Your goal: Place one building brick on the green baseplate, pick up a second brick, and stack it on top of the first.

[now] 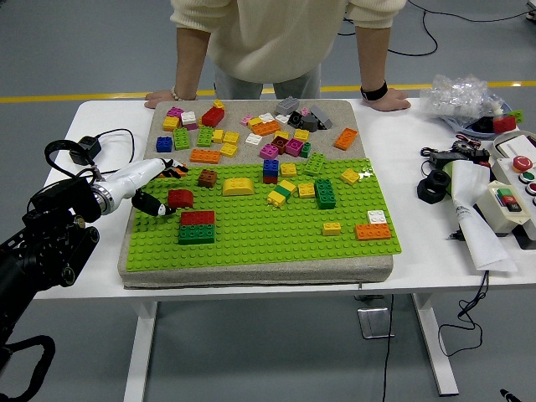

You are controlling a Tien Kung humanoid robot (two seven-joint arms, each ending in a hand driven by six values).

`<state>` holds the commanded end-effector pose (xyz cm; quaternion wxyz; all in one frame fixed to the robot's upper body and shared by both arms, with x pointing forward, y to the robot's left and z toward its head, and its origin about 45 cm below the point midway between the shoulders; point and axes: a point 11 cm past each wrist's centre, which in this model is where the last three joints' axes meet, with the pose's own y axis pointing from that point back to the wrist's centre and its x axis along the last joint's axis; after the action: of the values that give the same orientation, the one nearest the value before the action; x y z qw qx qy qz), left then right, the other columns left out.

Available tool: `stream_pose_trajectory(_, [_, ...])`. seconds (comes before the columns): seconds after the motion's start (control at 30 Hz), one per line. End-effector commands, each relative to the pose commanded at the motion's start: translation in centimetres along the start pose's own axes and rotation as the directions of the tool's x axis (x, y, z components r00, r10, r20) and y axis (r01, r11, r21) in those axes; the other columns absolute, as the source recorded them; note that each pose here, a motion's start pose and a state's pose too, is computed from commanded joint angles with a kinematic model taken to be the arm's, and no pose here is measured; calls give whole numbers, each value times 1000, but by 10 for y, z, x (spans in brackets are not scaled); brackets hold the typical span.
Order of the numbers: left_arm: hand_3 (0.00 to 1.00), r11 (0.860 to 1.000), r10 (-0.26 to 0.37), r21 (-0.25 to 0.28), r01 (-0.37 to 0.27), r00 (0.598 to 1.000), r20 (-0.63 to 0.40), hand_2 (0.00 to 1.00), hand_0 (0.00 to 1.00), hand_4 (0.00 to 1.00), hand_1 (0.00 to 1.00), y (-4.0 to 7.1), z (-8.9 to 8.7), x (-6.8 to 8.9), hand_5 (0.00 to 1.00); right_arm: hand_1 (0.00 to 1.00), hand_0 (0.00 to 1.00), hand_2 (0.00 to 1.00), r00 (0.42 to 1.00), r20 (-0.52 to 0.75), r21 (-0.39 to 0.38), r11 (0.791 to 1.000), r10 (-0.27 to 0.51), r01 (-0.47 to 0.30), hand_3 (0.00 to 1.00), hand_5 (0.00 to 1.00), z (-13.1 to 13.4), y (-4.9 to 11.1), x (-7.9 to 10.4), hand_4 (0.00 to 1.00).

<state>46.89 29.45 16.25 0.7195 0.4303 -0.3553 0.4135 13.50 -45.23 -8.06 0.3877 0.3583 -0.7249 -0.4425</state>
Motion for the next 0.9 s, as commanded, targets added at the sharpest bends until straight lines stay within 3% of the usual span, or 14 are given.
stream_pose_trajectory(0.3, [830, 999, -30, 28, 30, 1000, 6, 767, 873, 867, 795, -4, -3, -7, 12, 720, 781, 753, 1000, 2, 3, 1000, -3, 3, 686, 643, -2, 0, -1, 915])
stream_pose_trajectory(0.33, [819, 999, -32, 29, 31, 999, 6, 719, 862, 858, 785, -4, -3, -7, 18, 717, 781, 752, 1000, 2, 3, 1000, -3, 3, 686, 644, -2, 0, -1, 915])
stream_pose_trajectory(0.5, [819, 998, -43, 35, 43, 999, 6, 719, 862, 858, 785, -5, -3, -11, 18, 717, 781, 752, 1000, 2, 3, 1000, -3, 3, 686, 644, -2, 0, -1, 915])
stream_pose_trajectory(0.53, [791, 998, -42, 36, 42, 999, 4, 663, 837, 827, 765, -5, -3, -10, 9, 718, 780, 752, 1000, 2, 3, 1000, -4, 4, 686, 643, -2, 0, -1, 915])
stream_pose_trajectory(0.7, [791, 999, -31, 34, 31, 999, -7, 663, 837, 827, 765, -7, -1, -8, 9, 718, 780, 752, 1000, 3, 4, 1000, -4, 4, 686, 643, -2, 0, -2, 915])
stream_pose_trajectory(0.73, [687, 999, -29, 34, 30, 1000, -9, 610, 811, 766, 745, -7, -1, -8, 2, 719, 781, 753, 1000, 3, 4, 1000, -5, 5, 686, 643, -2, 0, -2, 916])
stream_pose_trajectory(0.9, [687, 999, -26, 37, 26, 1000, -16, 610, 811, 766, 745, -7, -1, -7, 2, 719, 781, 753, 1000, 4, 6, 1000, -5, 5, 686, 643, -3, 0, -2, 916])
